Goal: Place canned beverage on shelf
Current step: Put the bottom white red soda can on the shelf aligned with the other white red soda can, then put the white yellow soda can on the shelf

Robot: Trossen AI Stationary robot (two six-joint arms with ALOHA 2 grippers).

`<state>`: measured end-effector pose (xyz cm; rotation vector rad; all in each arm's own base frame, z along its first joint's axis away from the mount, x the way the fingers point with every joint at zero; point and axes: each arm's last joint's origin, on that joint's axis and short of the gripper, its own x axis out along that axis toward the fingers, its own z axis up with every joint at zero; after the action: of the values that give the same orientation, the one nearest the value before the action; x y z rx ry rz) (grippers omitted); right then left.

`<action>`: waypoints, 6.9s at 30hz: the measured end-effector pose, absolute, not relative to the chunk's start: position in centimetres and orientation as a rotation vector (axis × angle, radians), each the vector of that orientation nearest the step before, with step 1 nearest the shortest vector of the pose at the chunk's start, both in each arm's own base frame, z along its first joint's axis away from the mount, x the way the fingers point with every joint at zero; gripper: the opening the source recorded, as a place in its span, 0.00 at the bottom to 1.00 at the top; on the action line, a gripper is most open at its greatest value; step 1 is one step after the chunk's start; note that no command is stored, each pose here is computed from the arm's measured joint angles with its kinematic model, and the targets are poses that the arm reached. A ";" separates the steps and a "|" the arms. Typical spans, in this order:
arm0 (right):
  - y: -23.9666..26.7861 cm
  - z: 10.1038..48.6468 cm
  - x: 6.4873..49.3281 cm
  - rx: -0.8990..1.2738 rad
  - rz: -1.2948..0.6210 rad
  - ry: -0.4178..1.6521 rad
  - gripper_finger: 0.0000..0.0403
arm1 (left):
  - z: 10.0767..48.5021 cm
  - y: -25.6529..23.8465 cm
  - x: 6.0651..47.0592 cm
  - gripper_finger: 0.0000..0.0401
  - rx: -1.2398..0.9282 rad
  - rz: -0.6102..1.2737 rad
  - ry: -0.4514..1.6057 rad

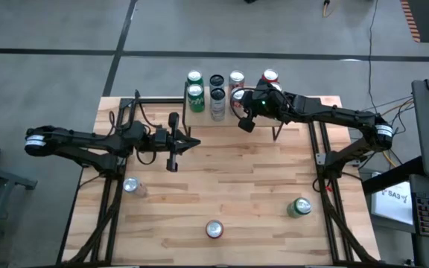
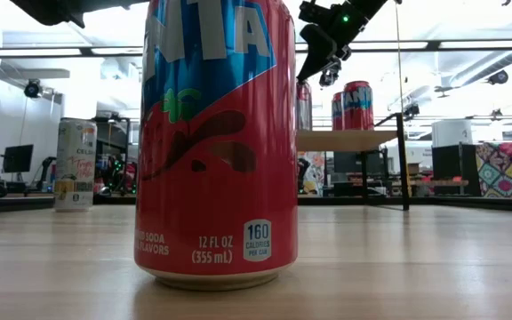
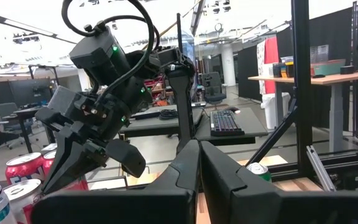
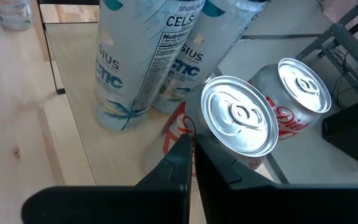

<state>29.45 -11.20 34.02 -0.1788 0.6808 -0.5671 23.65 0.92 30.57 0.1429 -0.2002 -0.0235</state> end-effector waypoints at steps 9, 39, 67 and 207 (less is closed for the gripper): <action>-11.4 34.0 29.4 -0.180 -0.573 0.683 0.02 | 30.6 0.9 23.6 0.00 0.143 -0.024 -0.200; -12.2 33.8 28.9 -0.169 -0.597 0.708 0.02 | 30.5 0.9 23.7 0.00 0.142 -0.024 -0.192; -12.2 33.2 28.5 -0.148 -0.596 0.767 0.02 | 30.5 0.9 23.7 0.00 0.142 -0.025 -0.191; -4.0 37.4 27.5 -0.095 -0.400 0.620 0.02 | 30.6 0.4 23.7 0.00 -0.060 -0.072 -0.182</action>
<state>27.46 -4.00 37.44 -0.0951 0.6196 -0.3998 23.69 0.40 30.55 -0.0601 -0.1818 -0.0721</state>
